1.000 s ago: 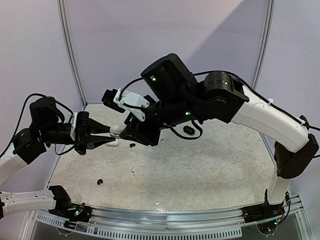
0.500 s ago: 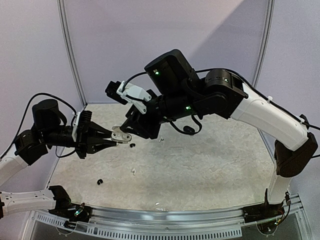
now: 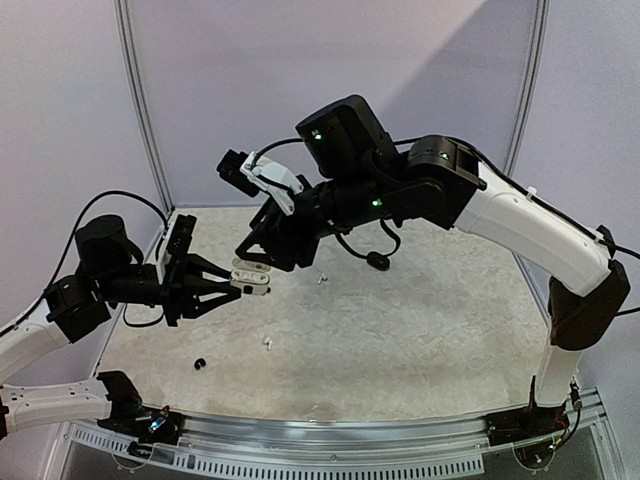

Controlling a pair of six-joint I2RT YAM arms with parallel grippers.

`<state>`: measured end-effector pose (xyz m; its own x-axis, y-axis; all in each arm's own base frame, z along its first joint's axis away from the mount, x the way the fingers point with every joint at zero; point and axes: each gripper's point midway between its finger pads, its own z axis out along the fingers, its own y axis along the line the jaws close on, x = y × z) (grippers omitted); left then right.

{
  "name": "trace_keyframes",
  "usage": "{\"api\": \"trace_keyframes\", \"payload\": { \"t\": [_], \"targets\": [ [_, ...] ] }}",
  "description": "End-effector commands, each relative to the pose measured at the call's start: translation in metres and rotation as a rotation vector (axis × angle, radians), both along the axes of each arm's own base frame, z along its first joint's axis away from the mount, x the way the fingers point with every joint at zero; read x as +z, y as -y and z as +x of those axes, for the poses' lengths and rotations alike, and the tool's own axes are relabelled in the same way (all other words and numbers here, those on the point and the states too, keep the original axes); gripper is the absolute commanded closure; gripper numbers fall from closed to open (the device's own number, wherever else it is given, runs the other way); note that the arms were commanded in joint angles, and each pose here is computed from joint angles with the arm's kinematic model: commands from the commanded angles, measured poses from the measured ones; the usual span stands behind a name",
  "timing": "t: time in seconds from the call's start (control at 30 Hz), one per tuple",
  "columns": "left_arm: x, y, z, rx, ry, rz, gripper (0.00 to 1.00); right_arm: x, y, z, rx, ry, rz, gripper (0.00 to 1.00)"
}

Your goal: Insert the wireless bluetooth earbuds into the charging case

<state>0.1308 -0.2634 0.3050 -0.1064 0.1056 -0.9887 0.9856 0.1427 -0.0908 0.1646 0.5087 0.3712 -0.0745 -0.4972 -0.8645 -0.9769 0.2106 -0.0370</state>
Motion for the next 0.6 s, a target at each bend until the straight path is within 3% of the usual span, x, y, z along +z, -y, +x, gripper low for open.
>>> {"api": "trace_keyframes", "payload": {
  "t": [0.0, 0.13, 0.27, 0.4, 0.57],
  "targets": [
    [0.000, -0.002, 0.010, 0.060, -0.033, -0.032, 1.00, 0.019, -0.008, 0.014, -0.016, -0.053, 0.113, 0.44],
    [-0.007, -0.007, 0.025, 0.139, -0.054, -0.036, 1.00, 0.039, 0.009, 0.070, -0.225, -0.129, 0.238, 0.41],
    [-0.015, -0.017, 0.044, 0.243, -0.080, -0.033, 1.00, 0.013, 0.045, 0.143, -0.586, -0.199, 0.277, 0.42],
    [-0.018, -0.027, 0.056, 0.324, -0.076, -0.032, 1.00, -0.047, 0.085, 0.196, -0.920, -0.219, 0.177, 0.45],
    [-0.022, -0.034, 0.063, 0.365, -0.062, -0.020, 1.00, -0.130, 0.097, 0.235, -1.080, -0.223, -0.008, 0.45]
  ]
}}
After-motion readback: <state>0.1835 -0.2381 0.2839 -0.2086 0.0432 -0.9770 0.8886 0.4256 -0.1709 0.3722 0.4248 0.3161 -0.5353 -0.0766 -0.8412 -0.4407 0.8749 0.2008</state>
